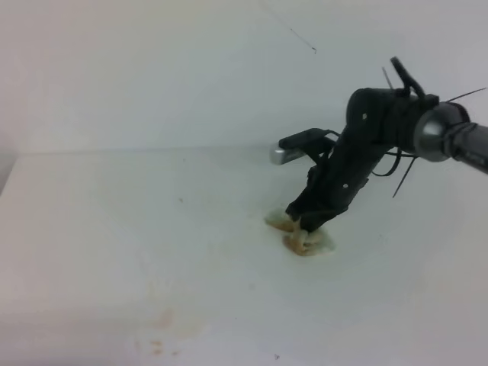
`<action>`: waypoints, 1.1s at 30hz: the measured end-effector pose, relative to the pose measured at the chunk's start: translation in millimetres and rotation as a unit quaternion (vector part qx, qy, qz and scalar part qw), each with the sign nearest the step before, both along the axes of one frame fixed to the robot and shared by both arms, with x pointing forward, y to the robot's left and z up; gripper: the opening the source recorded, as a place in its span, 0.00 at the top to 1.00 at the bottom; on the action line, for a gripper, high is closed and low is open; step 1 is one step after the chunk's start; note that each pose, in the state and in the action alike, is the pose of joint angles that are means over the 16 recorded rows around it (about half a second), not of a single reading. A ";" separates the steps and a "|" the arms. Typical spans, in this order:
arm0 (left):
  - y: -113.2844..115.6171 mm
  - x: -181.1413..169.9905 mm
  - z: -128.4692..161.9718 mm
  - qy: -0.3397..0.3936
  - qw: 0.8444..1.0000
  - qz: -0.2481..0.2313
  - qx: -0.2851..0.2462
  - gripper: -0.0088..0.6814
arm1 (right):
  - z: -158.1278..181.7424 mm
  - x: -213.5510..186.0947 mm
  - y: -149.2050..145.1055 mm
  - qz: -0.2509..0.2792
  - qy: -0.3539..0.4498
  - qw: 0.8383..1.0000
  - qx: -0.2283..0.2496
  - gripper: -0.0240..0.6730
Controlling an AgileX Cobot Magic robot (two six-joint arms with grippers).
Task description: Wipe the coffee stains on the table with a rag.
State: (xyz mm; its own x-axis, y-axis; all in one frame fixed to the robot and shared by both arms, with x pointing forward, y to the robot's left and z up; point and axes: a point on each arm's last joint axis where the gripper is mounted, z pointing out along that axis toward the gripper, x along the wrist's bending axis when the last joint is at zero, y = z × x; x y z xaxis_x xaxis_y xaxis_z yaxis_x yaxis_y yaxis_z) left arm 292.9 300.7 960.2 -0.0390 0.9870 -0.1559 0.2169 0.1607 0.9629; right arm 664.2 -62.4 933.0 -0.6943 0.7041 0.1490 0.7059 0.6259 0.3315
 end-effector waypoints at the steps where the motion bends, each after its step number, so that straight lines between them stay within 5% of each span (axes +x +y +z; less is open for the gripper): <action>1: 0.0 0.0 0.0 0.000 1.000 0.000 0.000 0.99 | 5.4 2.0 -5.1 -0.001 -0.003 1.000 0.006 0.94; 11: 0.0 0.0 0.0 0.000 1.000 0.000 0.000 0.99 | 103.7 -6.0 -50.5 -0.015 -0.110 0.991 0.078 0.94; 18: 0.0 0.0 0.0 0.000 1.000 0.000 0.000 0.99 | 160.8 -44.3 -96.9 -0.074 -0.195 0.973 0.101 0.94; 23: 0.0 0.0 0.0 0.000 1.000 0.000 0.000 0.99 | 157.1 -73.4 -121.8 -0.131 -0.213 0.962 0.114 0.94; 33: 0.0 0.0 0.0 0.000 1.000 0.000 0.000 0.99 | 83.1 -112.4 -143.2 -0.211 -0.194 0.952 0.110 0.96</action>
